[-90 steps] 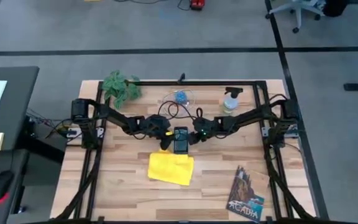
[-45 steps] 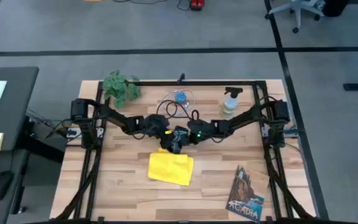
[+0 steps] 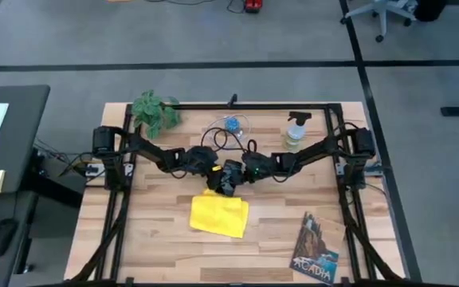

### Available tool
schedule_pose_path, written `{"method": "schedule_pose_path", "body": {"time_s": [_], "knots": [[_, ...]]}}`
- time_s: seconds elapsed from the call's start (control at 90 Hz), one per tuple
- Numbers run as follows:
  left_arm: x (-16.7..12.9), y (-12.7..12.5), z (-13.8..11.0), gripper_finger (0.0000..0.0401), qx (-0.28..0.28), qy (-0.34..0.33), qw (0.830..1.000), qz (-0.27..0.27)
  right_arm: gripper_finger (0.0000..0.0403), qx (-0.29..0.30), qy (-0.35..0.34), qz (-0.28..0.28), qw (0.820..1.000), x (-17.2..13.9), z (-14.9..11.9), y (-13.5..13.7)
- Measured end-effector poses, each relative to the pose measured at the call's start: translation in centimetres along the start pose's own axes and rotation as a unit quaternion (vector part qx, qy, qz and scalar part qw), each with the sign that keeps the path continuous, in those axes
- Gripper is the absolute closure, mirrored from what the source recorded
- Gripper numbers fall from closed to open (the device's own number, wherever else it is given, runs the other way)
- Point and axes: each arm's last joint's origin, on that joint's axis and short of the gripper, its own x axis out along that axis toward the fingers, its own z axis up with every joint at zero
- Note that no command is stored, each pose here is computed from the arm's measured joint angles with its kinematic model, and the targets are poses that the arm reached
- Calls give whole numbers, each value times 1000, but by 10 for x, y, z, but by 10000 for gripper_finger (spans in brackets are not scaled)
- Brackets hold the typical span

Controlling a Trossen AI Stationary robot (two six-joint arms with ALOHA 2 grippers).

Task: Apply microfiber cloth
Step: Spray the cellphone with the cleaning bottle

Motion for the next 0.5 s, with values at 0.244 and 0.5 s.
{"method": "schedule_pose_path", "body": {"time_s": [0.244,0.5], "knots": [[-6,-7,11,304,-5,-25,1000,-12,179,3,12,-38,999,-1,-1,-5],[-43,-20,30,304,9,-12,1000,-7,179,13,7,-48,999,-1,-2,-6]]}}
